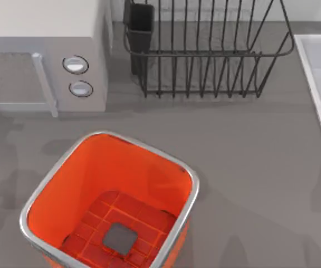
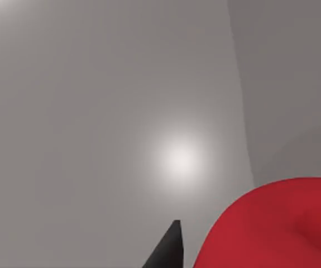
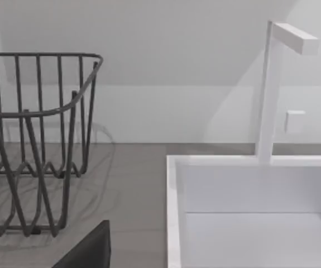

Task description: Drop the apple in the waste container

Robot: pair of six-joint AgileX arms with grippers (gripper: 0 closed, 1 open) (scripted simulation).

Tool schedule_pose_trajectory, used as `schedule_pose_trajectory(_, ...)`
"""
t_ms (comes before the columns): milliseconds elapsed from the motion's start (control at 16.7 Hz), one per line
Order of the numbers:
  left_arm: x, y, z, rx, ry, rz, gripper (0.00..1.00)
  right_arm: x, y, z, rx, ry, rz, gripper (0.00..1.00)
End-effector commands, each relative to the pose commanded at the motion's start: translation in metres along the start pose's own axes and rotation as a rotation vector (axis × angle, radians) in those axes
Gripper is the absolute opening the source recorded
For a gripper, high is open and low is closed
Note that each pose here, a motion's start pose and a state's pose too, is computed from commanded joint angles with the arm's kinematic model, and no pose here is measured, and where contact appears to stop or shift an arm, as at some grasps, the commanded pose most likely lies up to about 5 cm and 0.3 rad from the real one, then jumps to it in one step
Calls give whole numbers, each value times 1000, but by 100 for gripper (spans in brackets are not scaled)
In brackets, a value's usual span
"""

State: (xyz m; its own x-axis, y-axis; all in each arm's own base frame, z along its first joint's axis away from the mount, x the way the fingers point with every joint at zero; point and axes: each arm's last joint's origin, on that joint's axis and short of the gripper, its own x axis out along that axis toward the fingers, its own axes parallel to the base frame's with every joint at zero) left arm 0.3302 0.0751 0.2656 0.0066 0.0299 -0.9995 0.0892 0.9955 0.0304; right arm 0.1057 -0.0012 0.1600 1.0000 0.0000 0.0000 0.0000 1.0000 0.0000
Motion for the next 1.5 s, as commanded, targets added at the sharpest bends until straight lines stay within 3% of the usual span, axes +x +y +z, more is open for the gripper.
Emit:
schedule_pose_trajectory(240,-2,-37,3,-229,-6,45,0,0,0,0,0,0,0,100)
schedule_pose_trajectory(420,-5,-71,4,-481,-36,81,0,0,0,0,0,0,0,100)
schedule_pose_trajectory(900,-5,-169,-13,-1372,-189,134,0,0,0,0,0,0,0,100)
schedule_pose_trajectory(1200,-2,-223,-36,-1840,-291,110,0,0,0,0,0,0,0,100)
schedule_pose_trajectory(1500,-4,-265,-61,-2296,-344,21,0,0,0,0,0,0,0,100)
